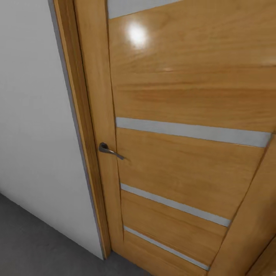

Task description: Move the two storage containers from the living room to the garage. In the garage, place one container on the floor and stack the other container on top of it (either order is fine).

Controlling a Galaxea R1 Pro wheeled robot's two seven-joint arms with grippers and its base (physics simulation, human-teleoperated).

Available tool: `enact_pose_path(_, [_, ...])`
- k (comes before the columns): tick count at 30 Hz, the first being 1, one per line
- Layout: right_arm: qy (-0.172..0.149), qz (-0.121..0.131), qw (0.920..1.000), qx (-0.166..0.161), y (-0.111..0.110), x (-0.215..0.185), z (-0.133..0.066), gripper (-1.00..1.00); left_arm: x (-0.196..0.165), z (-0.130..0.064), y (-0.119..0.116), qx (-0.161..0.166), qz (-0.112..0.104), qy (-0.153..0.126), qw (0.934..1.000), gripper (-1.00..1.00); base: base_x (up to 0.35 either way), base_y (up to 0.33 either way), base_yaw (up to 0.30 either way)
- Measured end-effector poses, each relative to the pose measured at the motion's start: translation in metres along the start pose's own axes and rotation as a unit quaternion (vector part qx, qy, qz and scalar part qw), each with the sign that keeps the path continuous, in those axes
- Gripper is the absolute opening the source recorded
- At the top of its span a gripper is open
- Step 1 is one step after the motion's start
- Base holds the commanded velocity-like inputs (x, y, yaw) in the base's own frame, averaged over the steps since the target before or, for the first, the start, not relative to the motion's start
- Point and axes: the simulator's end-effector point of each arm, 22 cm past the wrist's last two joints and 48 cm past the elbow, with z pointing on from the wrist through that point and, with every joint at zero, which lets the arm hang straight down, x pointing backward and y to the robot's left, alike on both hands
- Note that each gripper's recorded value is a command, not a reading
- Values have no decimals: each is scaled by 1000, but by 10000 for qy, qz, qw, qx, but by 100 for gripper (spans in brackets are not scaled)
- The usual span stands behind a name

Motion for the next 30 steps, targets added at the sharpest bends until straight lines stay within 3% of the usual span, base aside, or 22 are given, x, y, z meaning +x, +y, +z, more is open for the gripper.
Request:
enact_pose_path(25, [0, -6, 10000, 0, 0, 0, 0, 100, 0, 0, 0, 2, 0, -1, 10000, 100, 0, 0, -242])
enact_pose_path(30, [-1, -4, 10000, 0, 0, 0, 0, 100, 0, 0, -1, 12, -1, -2, 10000, 100, 91, 90, -100])
